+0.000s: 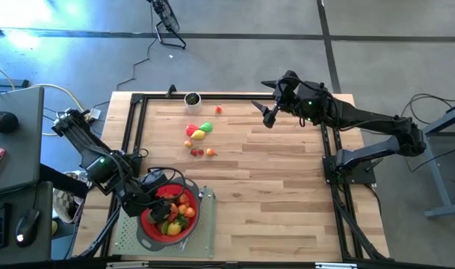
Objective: Pick & Place Fruit
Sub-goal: Put the half kiwi into the red strainer bowl on the shelf
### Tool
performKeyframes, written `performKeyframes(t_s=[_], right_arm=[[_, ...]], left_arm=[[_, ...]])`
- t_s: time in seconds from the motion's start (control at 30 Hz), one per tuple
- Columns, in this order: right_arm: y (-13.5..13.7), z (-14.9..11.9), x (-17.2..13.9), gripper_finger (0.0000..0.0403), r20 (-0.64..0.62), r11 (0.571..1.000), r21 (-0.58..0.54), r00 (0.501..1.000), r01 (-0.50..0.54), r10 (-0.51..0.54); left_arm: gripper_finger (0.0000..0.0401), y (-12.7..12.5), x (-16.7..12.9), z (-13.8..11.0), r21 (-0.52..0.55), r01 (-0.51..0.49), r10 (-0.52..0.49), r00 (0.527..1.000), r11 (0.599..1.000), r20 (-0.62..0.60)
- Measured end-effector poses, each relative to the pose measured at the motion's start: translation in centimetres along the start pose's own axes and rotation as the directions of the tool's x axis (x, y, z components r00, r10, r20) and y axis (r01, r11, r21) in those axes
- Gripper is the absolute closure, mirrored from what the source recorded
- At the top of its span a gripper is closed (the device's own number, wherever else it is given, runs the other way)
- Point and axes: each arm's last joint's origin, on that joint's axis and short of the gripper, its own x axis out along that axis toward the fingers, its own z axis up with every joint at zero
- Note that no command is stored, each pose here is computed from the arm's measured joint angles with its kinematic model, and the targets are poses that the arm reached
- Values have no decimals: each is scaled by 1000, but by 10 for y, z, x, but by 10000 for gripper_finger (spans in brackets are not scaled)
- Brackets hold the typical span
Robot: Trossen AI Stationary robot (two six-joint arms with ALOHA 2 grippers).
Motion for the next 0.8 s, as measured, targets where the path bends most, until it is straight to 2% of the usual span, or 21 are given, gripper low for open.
performKeyframes(t_s=[0.8], right_arm=[[3,0,1,62,-1,999,29,1000,-13,13]], left_arm=[[228,0,0,0,2,1,-1,1000,1000,2]])
